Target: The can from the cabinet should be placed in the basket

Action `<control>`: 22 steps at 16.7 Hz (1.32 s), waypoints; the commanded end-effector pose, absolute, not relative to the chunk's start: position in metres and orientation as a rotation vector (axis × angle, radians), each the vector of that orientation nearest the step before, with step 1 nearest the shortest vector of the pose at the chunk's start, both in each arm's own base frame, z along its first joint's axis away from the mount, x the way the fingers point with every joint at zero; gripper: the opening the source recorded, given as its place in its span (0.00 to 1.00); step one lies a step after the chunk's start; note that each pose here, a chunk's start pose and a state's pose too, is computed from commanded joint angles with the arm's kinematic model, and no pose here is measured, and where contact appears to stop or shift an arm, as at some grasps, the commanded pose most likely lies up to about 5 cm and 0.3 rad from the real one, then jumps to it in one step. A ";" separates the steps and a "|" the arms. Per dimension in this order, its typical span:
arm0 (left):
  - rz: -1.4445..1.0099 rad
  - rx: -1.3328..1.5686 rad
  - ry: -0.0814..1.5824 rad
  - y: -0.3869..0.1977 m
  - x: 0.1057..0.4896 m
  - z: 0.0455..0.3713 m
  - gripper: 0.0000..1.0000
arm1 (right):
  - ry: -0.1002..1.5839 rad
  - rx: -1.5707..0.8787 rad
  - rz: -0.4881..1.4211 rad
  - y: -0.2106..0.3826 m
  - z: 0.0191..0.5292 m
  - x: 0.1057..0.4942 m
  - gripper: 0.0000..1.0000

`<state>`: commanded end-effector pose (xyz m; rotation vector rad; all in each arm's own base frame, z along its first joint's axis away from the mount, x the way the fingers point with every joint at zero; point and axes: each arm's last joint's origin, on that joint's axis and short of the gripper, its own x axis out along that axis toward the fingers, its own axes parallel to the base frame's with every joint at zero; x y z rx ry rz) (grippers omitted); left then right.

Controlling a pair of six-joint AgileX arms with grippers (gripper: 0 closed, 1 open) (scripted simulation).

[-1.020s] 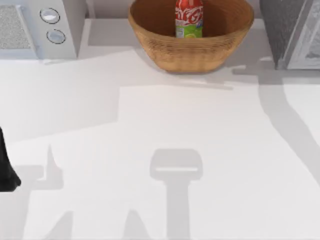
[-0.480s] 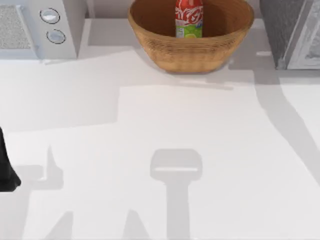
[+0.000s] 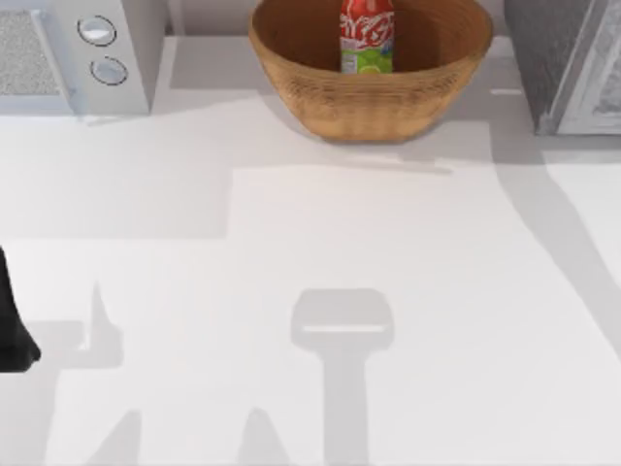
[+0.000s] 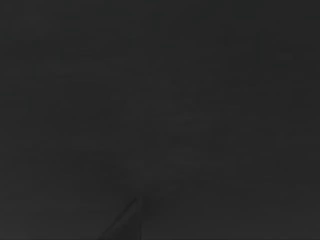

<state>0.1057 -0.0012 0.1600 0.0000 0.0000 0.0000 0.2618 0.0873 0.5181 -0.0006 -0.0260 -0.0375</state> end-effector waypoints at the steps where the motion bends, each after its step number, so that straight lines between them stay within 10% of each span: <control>1: 0.000 0.000 0.000 -0.001 0.106 0.160 1.00 | -0.026 -0.001 -0.038 0.087 0.518 0.262 1.00; 10: 0.000 0.000 0.000 -0.001 0.106 0.160 1.00 | -0.029 0.001 -0.042 0.047 0.465 0.201 1.00; 22: 0.000 0.000 0.000 -0.001 0.106 0.160 1.00 | 0.033 -0.004 -0.005 0.003 0.224 0.110 1.00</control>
